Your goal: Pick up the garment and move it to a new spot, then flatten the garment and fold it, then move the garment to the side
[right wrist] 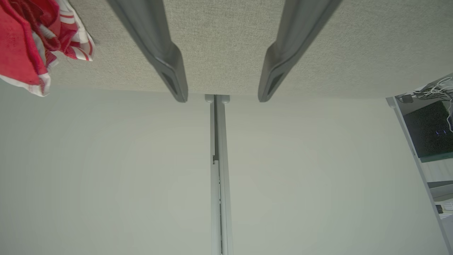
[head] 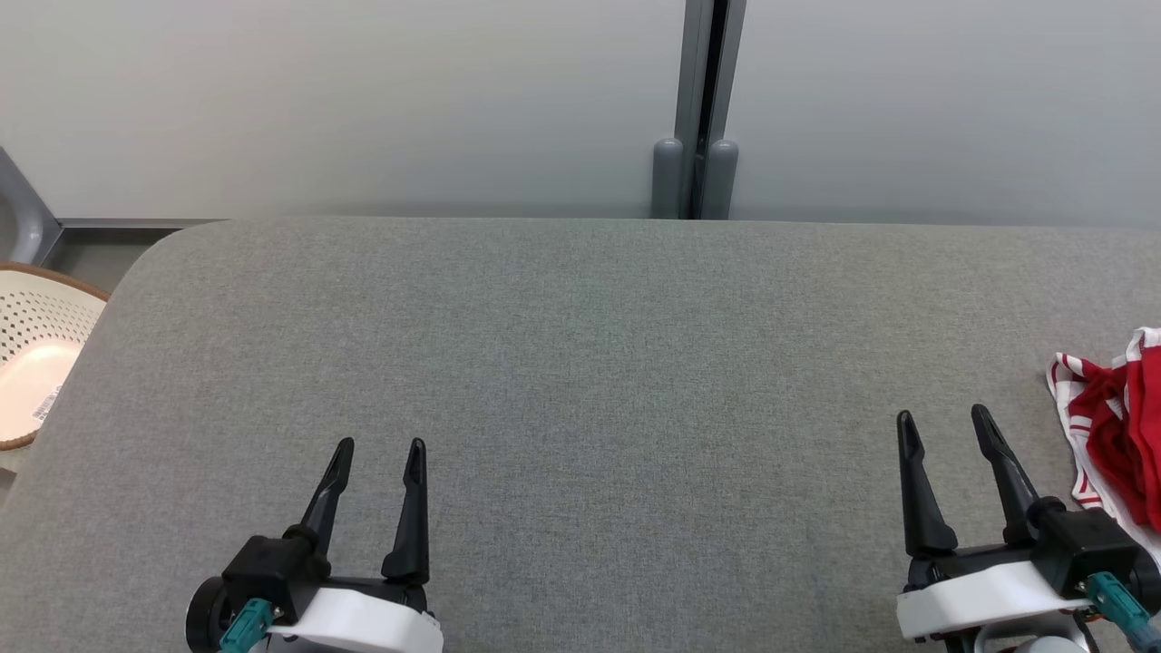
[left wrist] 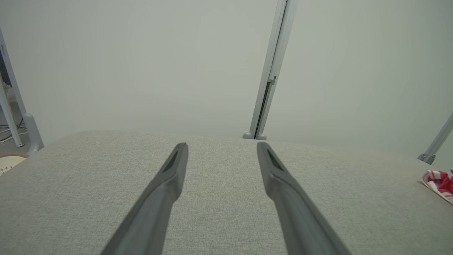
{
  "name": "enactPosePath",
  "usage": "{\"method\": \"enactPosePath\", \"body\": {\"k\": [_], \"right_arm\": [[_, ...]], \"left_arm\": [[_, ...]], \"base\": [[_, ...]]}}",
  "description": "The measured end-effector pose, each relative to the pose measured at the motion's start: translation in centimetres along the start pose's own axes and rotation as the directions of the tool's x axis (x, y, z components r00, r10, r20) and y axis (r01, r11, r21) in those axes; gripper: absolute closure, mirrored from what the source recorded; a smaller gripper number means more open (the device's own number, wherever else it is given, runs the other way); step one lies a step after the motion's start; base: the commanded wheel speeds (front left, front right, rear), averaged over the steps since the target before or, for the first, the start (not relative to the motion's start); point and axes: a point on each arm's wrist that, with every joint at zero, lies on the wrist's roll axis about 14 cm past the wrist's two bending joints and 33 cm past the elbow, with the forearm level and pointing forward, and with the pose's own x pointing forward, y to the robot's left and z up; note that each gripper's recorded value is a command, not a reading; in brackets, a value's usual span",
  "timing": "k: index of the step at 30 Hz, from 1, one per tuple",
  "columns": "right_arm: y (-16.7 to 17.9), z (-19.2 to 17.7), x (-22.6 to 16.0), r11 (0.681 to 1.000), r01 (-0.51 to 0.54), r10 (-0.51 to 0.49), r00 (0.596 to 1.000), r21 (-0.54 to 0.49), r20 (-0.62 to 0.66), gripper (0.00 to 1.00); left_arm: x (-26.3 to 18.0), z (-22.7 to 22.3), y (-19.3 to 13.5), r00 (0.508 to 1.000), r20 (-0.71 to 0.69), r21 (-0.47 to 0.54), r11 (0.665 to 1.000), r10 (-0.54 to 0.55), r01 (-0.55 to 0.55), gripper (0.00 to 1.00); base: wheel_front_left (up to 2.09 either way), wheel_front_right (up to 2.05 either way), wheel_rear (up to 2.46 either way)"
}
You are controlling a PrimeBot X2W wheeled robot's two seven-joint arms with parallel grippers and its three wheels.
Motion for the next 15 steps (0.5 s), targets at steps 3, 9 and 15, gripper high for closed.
{"method": "enactPosePath", "body": {"k": [3, 9, 15], "right_arm": [[0.0, 0.0, 0.0, 1.0, 0.0, 0.0, 1.0, 0.0, -0.001, 0.0], [0.0, -1.1, -0.5, 1.0, 0.003, -0.002, 0.999, 0.008, -0.036, 1.0], [-0.6, -2.4, -1.2, 0.995, 0.045, -0.037, 0.996, 0.094, -0.083, 1.0]], "left_arm": [[0.0, 0.0, 0.1, 1.0, 0.001, 0.0, 1.0, 0.003, -0.003, 0.0], [-0.4, -1.0, 0.3, 0.999, -0.031, -0.002, 1.0, 0.012, -0.012, 1.0], [-1.0, -2.3, 0.8, 0.996, -0.083, -0.081, 0.996, 0.037, -0.044, 1.0]], "base": [[0.0, 0.0, 0.0], [0.0, 0.0, 0.0], [0.0, 0.0, 0.0]]}}
